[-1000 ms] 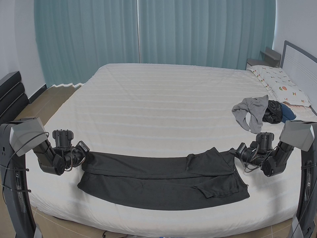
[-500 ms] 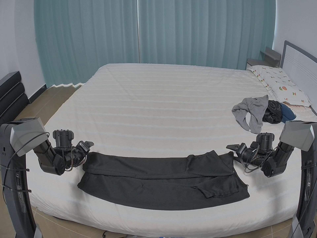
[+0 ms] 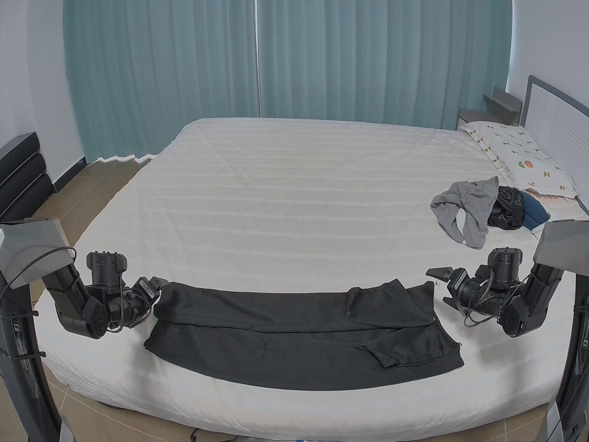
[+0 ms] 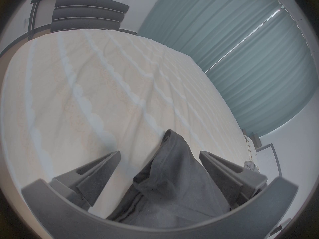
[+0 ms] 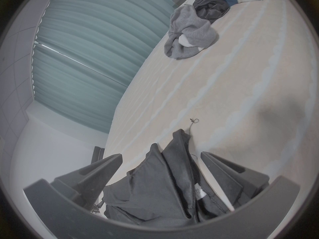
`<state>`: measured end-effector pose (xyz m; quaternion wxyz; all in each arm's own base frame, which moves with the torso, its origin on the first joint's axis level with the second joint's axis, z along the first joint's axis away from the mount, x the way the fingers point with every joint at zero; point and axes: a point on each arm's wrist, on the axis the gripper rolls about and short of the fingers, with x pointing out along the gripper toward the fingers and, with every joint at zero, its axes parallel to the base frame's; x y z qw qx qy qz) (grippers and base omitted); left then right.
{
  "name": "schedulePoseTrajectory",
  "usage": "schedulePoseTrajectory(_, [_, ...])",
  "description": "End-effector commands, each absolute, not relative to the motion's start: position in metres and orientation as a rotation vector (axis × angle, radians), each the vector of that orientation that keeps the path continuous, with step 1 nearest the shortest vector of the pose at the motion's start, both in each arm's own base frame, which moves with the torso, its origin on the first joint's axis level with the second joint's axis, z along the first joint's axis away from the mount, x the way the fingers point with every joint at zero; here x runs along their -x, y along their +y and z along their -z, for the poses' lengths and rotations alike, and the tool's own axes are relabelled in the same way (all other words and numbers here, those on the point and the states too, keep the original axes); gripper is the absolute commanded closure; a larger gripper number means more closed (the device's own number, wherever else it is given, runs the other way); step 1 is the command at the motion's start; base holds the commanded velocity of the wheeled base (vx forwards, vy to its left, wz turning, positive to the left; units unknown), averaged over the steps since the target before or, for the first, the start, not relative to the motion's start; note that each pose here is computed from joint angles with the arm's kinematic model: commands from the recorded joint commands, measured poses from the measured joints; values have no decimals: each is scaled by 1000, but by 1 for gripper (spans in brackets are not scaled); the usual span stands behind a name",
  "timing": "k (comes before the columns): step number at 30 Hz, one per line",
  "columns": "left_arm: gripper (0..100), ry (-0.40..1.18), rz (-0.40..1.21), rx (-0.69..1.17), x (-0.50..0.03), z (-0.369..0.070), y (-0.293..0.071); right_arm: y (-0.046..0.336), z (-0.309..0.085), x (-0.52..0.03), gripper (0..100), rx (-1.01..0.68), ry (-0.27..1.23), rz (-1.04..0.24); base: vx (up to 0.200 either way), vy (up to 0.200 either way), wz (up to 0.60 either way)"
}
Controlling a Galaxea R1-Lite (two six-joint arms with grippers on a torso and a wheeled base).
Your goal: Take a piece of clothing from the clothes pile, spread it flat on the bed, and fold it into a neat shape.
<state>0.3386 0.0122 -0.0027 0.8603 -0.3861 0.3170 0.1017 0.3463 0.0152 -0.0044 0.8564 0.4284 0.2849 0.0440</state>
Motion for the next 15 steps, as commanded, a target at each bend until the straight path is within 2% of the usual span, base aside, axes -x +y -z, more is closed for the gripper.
schedulePoseTrajectory(1, [0,649,-199,808,-333,-8,10,20,0,-339,0,-896,606,-101,0,0,0])
schedulePoseTrajectory(2, [0,649,-199,808,-333,-8,10,20,0,-339,0,-896,606,-101,0,0,0])
schedulePoseTrajectory(8, [0,660,-201,810,-333,-5,9,25,-2,-337,0,-893,614,-111,-200,0,0])
schedulePoseTrajectory(15, [0,653,-179,804,-343,-4,1,29,-5,-336,0,-888,613,-127,0,0,0])
